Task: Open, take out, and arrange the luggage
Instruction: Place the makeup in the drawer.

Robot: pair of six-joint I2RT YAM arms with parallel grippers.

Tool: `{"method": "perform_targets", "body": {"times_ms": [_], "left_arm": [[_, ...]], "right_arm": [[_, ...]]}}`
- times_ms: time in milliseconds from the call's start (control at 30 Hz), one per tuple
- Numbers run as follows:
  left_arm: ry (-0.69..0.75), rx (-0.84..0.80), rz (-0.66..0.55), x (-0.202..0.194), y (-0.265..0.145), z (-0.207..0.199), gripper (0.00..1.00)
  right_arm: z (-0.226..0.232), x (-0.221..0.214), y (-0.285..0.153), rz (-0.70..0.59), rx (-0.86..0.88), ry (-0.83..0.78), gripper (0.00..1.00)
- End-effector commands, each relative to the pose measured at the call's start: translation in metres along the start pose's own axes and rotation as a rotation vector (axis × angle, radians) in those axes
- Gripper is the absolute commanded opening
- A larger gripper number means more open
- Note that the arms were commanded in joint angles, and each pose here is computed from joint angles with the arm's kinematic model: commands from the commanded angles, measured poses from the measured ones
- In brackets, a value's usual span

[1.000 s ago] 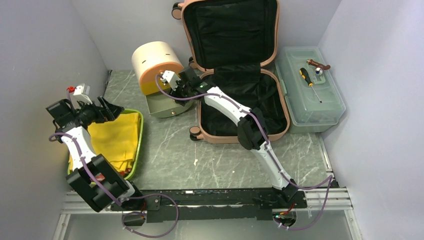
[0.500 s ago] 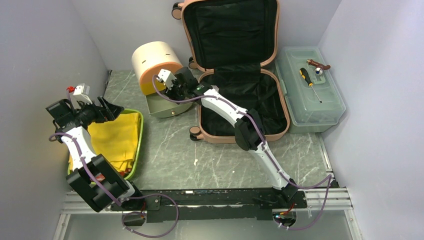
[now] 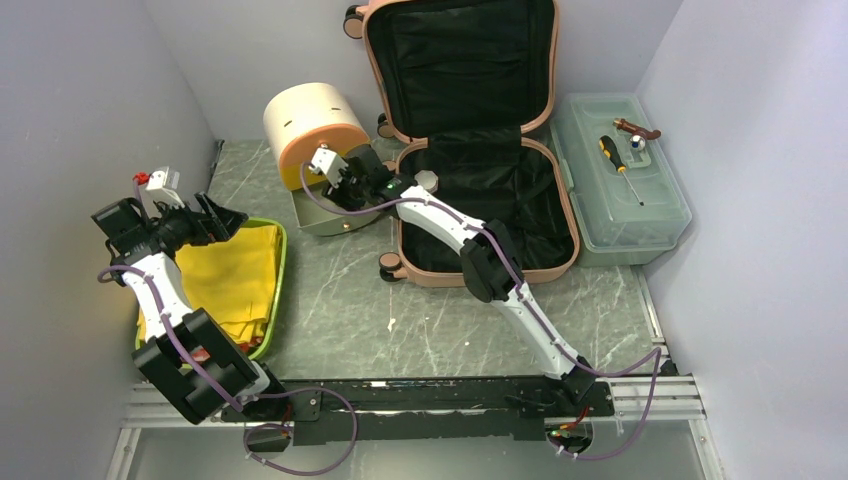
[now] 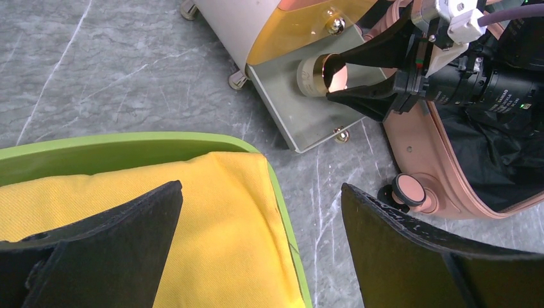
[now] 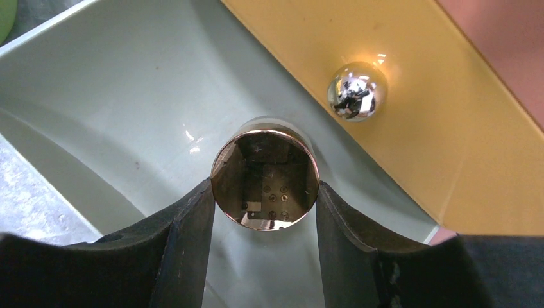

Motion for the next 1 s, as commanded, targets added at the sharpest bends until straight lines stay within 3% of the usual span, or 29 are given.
{"method": "perform_targets", "body": {"times_ms": [0,67,100,300,433,567,667,967], "left_arm": [[0.031,-0.004,-0.014,0.002,0.001,0.0,0.99],[0.029,-0.003,-0.013,0.001,0.001,0.001,0.99],[0.028,-0.004,-0.012,0.001,0.001,0.001,0.99],[0.029,-0.004,-0.013,0.001,0.001,0.001,0.99],[0.027,-0.006,-0.014,0.001,0.002,0.001,0.99],[0.03,-0.007,-0.017,0.002,0.001,0.0,0.99],[0.032,-0.008,-0.018,0.003,0.001,0.0,0.99],[0.027,-0.012,-0.018,0.002,0.001,0.0,0.99]], "right_arm": [[-0.01,0.039,0.0,-0.169,-0.071,-0.047,0.32],[-0.013,0.04,0.002,-0.181,-0.099,-0.054,0.51],[-0.013,0.04,0.003,-0.187,-0.111,-0.058,0.55],[-0.014,0.043,0.0,-0.19,-0.146,-0.06,0.62],[-0.015,0.046,-0.003,-0.194,-0.16,-0.052,0.72],[-0.013,0.05,-0.005,-0.196,-0.17,-0.064,0.74],[-0.017,0.057,-0.012,-0.196,-0.206,-0.073,0.7],[-0.002,0.041,-0.03,-0.079,-0.118,-0.003,0.34]]}}
Point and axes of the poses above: each gripper's point midway between its finger pads, its own y axis out along the fingers, its own z axis along the line the jaws close on, x = y × z, the point moved 6 cm from there along -y, back along the fingers, and after that the axes turned 13 degrees about y, right-handed, at the moved point
